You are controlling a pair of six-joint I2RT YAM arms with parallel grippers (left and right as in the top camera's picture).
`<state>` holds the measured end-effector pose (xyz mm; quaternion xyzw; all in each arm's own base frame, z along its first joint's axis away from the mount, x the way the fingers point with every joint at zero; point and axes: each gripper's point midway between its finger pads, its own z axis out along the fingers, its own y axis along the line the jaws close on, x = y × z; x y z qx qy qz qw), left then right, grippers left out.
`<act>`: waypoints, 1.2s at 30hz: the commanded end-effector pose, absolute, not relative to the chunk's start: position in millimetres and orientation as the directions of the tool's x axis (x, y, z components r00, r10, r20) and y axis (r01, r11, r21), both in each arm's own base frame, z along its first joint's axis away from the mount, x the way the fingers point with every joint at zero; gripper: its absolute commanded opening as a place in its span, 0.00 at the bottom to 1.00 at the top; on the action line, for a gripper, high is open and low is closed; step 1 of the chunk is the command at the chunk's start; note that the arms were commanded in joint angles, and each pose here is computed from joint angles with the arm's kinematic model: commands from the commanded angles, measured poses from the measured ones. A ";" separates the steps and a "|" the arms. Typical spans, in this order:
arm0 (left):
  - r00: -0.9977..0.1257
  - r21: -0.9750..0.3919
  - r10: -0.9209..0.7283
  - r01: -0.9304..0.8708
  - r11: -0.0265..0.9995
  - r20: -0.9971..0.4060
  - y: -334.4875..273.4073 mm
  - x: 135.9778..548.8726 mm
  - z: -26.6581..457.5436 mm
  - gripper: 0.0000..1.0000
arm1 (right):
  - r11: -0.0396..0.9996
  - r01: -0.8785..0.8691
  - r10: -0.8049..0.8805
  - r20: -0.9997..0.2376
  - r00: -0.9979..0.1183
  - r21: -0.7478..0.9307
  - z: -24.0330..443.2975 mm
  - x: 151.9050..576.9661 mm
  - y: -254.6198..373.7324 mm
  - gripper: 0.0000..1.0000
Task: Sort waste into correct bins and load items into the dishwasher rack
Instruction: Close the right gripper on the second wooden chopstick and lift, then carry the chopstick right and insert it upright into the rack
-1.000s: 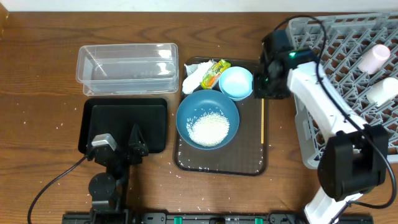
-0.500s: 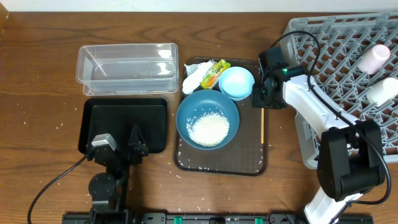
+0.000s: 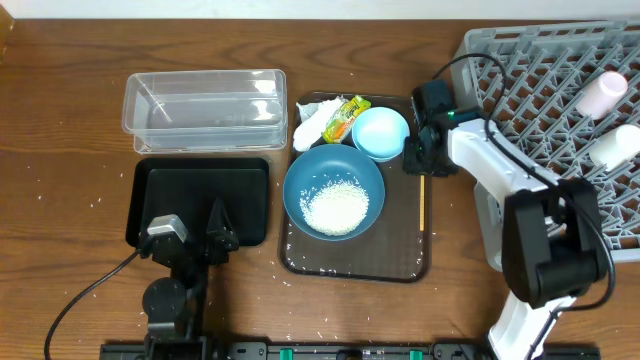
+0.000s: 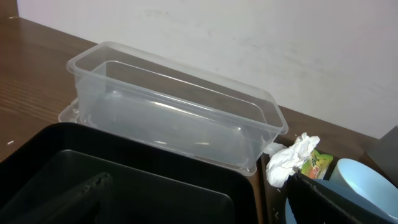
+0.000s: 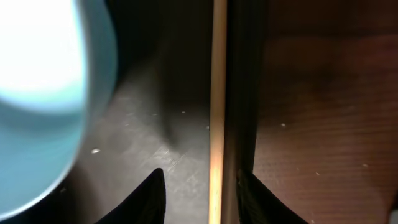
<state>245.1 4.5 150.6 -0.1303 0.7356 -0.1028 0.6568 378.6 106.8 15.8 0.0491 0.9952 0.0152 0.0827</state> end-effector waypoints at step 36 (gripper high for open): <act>-0.150 -0.310 -0.318 -0.074 0.948 -0.936 4.7 244.3 134.1 0.91 | 0.991 -0.075 -0.022 -0.411 -0.911 0.114 170.1 445.5 70.0 0.01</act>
